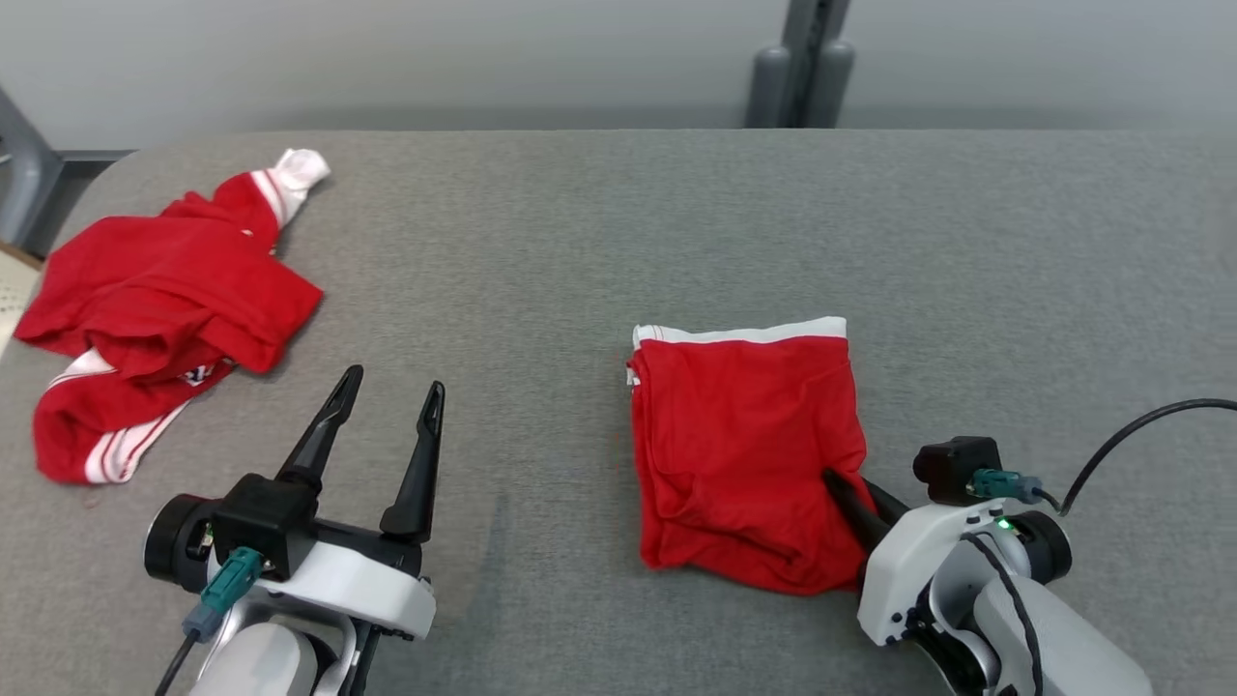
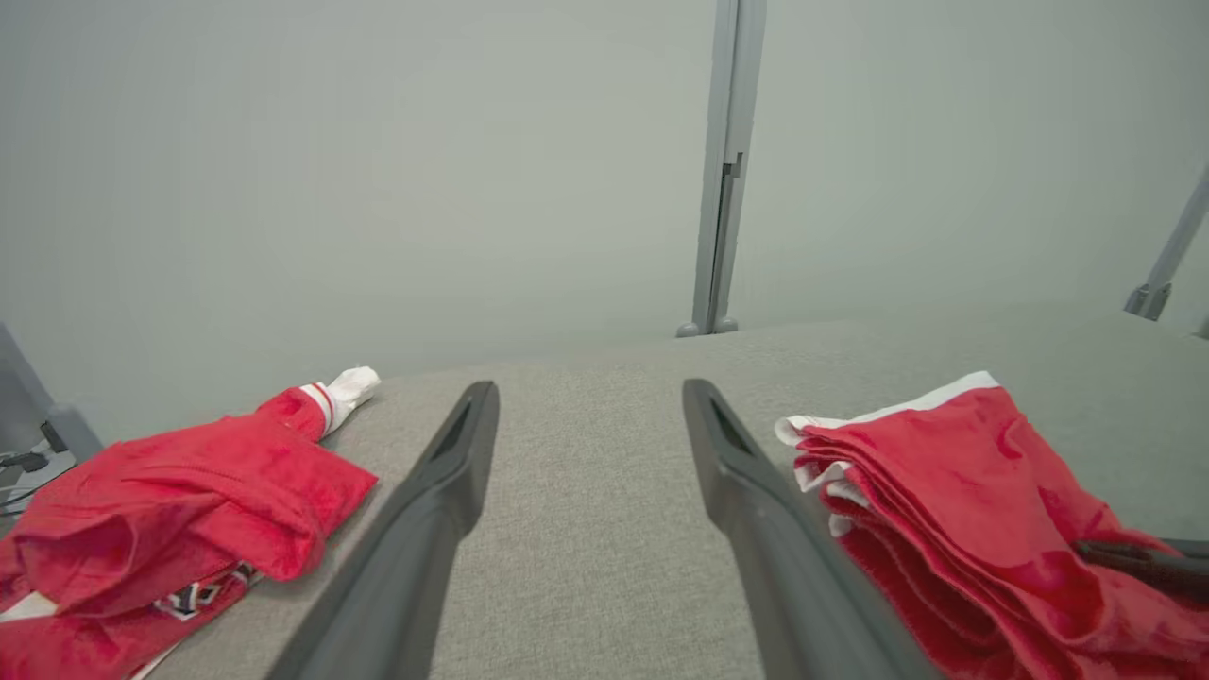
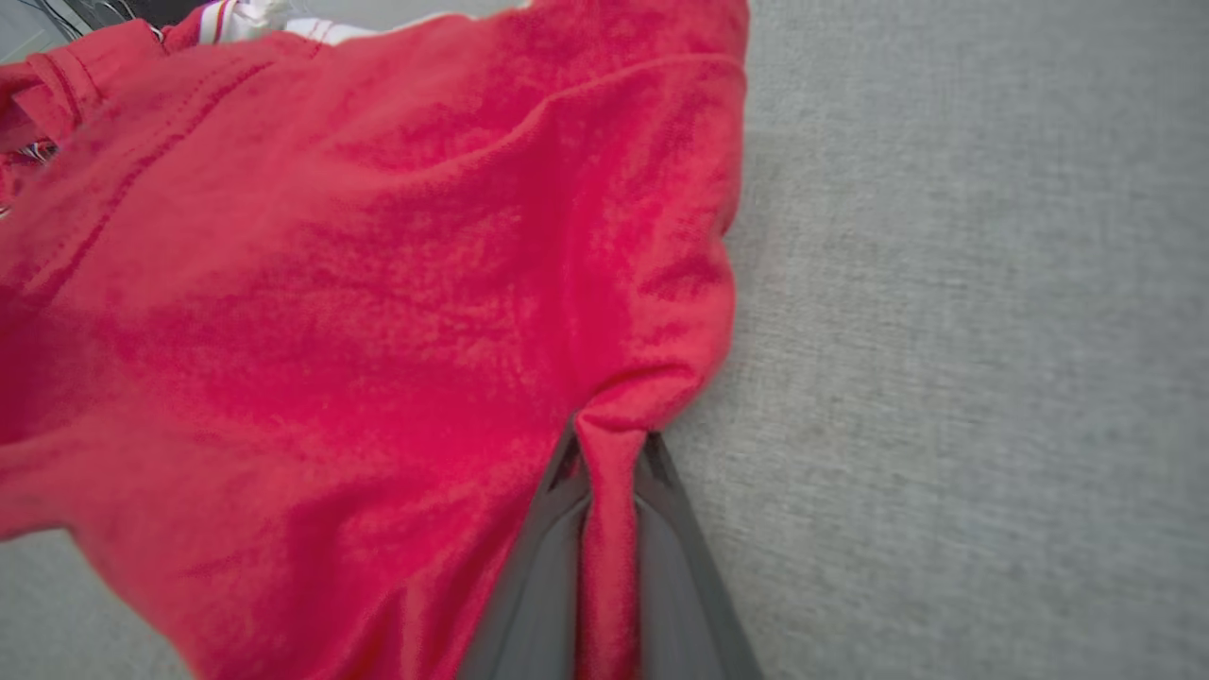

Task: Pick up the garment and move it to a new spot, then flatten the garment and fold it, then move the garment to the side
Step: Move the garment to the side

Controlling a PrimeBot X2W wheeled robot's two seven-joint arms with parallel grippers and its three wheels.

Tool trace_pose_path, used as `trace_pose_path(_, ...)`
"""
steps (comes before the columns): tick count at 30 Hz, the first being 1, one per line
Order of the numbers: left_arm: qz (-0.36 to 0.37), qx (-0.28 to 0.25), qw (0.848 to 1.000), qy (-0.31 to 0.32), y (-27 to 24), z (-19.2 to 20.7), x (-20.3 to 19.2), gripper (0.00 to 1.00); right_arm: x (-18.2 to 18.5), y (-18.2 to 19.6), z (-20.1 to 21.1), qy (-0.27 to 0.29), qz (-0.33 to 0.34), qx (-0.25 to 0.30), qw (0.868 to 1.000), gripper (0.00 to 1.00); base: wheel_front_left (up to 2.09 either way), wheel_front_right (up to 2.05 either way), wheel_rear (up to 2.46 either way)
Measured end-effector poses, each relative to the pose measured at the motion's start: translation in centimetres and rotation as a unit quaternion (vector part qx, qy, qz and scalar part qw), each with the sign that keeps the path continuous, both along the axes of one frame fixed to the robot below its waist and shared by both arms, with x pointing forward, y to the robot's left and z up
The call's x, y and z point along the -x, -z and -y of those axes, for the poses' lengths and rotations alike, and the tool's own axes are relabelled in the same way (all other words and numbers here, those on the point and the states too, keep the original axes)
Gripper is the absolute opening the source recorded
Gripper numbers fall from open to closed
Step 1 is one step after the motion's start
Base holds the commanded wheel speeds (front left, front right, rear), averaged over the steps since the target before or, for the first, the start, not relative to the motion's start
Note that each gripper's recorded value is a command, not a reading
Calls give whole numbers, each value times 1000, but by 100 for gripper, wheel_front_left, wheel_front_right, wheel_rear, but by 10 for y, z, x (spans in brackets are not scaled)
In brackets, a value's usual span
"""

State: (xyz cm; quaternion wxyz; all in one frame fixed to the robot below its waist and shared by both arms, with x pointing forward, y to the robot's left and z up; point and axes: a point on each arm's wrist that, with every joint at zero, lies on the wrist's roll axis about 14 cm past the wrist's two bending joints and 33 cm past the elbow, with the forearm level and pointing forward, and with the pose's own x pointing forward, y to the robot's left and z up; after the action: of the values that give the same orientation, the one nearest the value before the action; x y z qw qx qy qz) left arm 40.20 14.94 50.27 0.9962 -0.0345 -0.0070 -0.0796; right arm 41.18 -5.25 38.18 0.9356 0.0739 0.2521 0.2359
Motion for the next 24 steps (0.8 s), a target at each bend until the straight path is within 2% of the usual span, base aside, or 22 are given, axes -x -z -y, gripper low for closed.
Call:
trace_pose_path(7, 26, -1, 995, 101, -15, 64, -26, 100, -13, -9, 72, 49, 29, 55, 997, 0, 0, 0, 0)
trace_pose_path(13, 36, 1, 983, 182, -20, 115, -49, 100, -39, -21, 149, 108, 59, 108, 987, 0, 0, 0, 0)
trace_pose_path(17, 37, 3, 975, 221, -16, 138, -63, 100, -47, -17, 211, 169, 54, 138, 974, 0, 0, 0, 0)
trace_pose_path(23, 32, 5, 965, 259, -3, 158, -78, 100, -50, -10, 303, 250, 30, 201, 946, 0, 0, 0, 0)
trace_pose_path(24, 32, 5, 965, 259, -3, 158, -78, 100, -50, -10, 303, 250, 30, 201, 946, 0, 0, 0, 0)
